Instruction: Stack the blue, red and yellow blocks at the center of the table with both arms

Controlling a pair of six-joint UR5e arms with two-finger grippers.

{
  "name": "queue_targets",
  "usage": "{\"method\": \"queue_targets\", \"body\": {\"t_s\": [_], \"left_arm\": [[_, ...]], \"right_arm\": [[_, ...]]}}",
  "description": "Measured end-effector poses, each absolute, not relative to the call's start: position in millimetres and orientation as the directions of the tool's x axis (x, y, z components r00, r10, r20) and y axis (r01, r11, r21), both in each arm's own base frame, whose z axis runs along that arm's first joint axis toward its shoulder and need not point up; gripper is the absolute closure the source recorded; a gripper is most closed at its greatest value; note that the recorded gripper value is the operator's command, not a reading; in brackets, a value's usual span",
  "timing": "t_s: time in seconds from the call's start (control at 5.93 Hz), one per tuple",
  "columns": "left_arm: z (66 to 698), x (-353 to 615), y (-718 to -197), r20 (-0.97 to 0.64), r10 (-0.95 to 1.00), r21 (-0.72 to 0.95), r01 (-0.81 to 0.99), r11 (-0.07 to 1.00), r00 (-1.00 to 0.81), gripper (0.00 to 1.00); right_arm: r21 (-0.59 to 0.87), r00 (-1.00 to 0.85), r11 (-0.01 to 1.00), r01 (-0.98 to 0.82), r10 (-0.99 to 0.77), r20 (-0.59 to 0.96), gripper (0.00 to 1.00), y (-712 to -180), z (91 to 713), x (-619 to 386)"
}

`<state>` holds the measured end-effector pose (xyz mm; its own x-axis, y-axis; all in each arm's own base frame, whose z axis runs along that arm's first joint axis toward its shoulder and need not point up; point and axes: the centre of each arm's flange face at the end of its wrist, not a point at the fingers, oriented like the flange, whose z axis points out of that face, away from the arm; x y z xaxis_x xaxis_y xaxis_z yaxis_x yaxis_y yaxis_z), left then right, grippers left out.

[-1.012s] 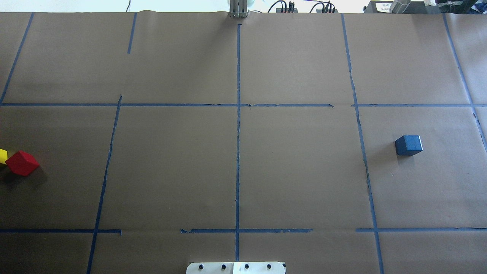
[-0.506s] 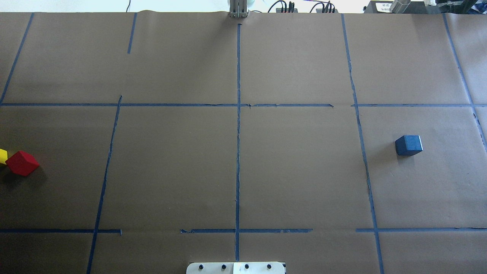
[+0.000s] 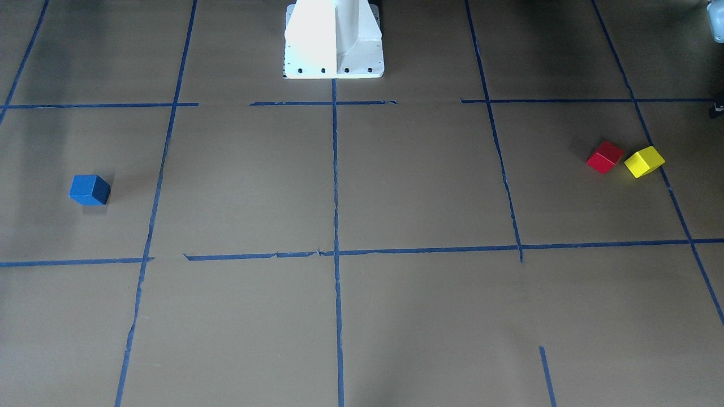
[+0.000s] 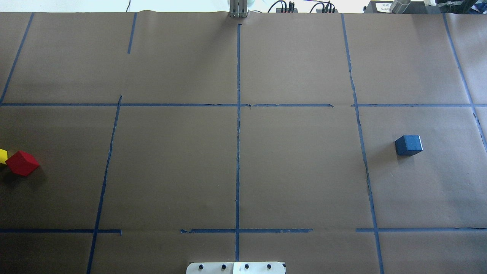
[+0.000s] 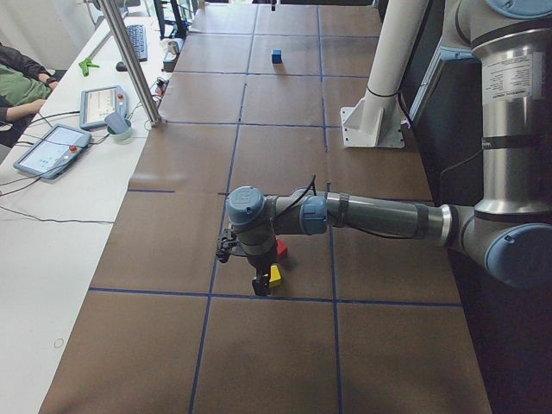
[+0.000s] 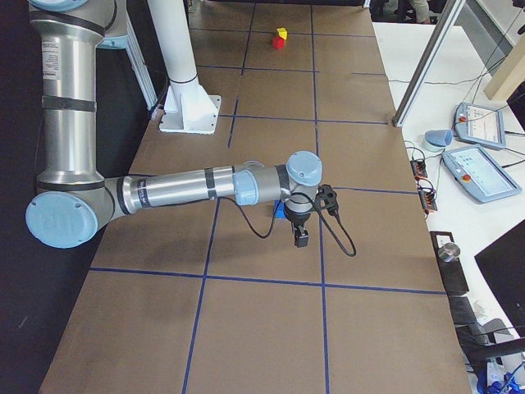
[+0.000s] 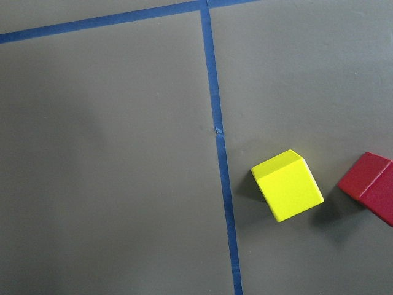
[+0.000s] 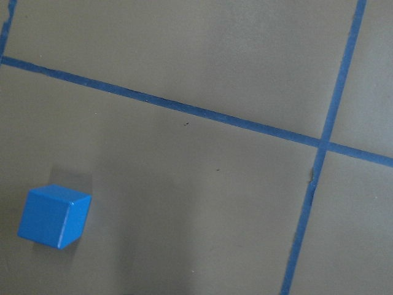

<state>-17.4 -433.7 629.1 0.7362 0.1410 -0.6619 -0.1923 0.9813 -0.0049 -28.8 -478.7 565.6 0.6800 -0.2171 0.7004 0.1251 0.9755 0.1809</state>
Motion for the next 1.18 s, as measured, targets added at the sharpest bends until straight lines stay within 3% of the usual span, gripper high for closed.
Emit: {"method": "queue_targets", "body": {"t_s": [1.18], "left_arm": [[630.0,-15.8,-434.0,-0.662,0.143,-0.007,-0.196,0.981,0.736,0.00]], "right_arm": [[0.183,0.688,0.983,0.012,-0.141,0.712,0.00,-434.0,541.9,-226.7]]}}
